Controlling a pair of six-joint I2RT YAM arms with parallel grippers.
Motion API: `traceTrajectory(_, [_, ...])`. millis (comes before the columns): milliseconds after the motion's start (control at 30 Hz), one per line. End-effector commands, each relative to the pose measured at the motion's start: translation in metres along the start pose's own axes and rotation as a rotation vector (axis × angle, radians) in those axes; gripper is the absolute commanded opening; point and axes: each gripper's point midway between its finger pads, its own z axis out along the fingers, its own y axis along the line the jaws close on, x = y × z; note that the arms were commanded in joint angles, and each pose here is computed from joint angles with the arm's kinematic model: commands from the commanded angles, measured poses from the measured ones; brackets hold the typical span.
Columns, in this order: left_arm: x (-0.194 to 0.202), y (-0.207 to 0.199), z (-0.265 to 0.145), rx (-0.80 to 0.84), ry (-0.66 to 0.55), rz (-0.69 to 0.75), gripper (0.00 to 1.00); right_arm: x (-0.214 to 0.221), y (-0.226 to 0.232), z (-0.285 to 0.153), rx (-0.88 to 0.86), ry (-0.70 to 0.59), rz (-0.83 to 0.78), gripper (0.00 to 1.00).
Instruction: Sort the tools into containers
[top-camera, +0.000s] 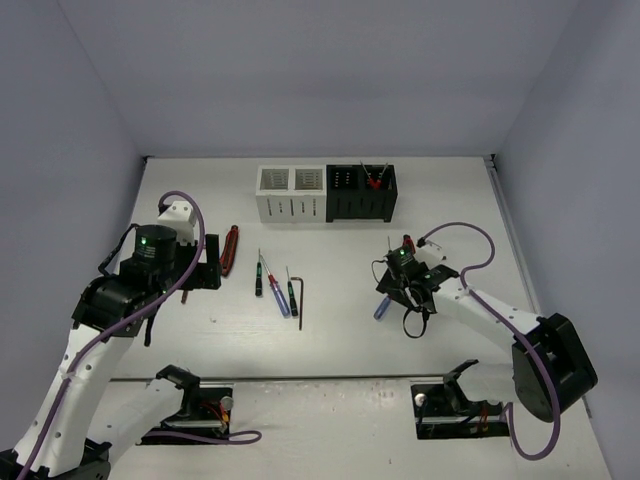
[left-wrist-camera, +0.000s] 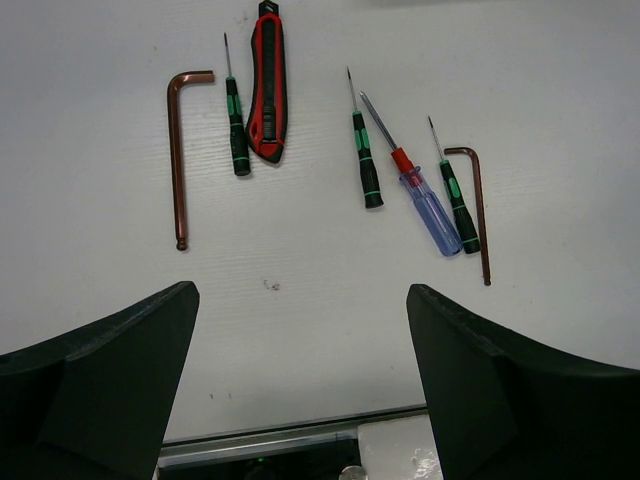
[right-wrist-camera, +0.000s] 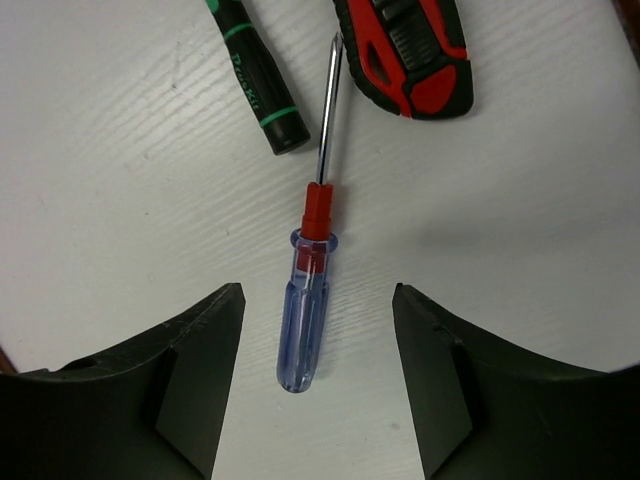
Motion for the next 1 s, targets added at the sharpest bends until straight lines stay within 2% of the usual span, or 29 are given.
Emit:
traceTrajectory(0, [-0.008,-0.002,-0.005,0.015,-0.030,0.012,0.82,0.003,-0.005,0.010,0.054,-0.017,0.067,0.55])
traceTrajectory(467, [0.000,0.000,-0.006,0.009,-0.012,0.020,0.82,0.015,-0.004,0.034,0.099,0.018,0.040,0.39])
traceTrajectory(600, [0.001,0.000,-0.005,0.006,-0.007,0.020,0.82,0.013,-0.003,0.034,0.098,0.010,0.025,0.24])
traceTrajectory(667, [0.002,0.000,-0.004,0.007,-0.004,0.020,0.82,0.011,0.000,0.030,0.078,0.007,0.017,0.07])
traceTrajectory(733, [0.001,0.000,-0.003,0.006,-0.003,0.020,0.82,0.010,0.004,0.024,0.051,0.002,0.007,0.00])
traceTrajectory(833, [0.000,0.000,-0.003,0.004,-0.002,0.020,0.82,-0.002,0.024,0.005,-0.027,-0.027,-0.026,0.00])
traceTrajectory(967, [-0.003,-0.001,-0.002,0.001,-0.001,0.019,0.82,-0.042,0.063,-0.039,-0.174,-0.151,-0.098,0.00])
